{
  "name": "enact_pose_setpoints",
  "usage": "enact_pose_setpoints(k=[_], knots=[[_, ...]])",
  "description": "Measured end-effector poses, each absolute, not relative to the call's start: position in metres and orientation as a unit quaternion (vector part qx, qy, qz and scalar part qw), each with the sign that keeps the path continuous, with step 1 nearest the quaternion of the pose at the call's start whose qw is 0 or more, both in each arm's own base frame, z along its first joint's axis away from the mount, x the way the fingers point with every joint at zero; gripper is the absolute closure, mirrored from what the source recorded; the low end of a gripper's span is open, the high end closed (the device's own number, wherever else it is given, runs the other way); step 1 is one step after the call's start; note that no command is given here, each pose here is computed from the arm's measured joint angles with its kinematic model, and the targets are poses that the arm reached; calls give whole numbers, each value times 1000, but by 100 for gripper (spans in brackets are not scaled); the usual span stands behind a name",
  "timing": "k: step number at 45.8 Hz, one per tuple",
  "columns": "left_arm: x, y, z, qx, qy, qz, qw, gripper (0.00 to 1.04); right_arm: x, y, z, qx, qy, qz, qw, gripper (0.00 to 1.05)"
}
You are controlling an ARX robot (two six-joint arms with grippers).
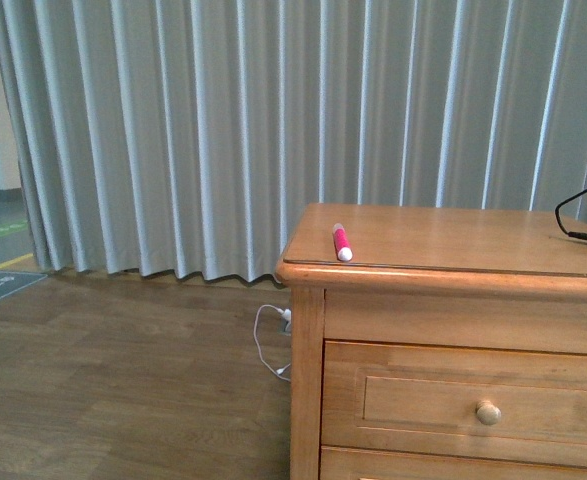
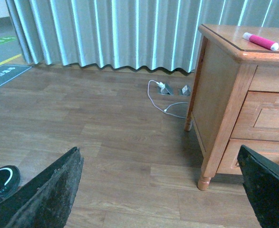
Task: Place pink marker in drawer with both arms
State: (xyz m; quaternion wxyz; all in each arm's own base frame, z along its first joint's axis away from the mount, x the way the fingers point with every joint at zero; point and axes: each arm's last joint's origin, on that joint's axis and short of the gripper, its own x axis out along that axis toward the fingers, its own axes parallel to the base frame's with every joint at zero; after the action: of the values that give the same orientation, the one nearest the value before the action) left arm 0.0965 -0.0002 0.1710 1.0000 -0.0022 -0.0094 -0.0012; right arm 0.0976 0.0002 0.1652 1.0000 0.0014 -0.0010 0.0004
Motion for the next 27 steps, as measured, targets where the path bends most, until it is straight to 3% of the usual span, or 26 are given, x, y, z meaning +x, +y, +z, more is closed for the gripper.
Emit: enact_pose_setpoints(k=[27], knots=[[97,0,171,-2,-9,-1,1000,6,98,0,165,1,-1,0,1000,9]])
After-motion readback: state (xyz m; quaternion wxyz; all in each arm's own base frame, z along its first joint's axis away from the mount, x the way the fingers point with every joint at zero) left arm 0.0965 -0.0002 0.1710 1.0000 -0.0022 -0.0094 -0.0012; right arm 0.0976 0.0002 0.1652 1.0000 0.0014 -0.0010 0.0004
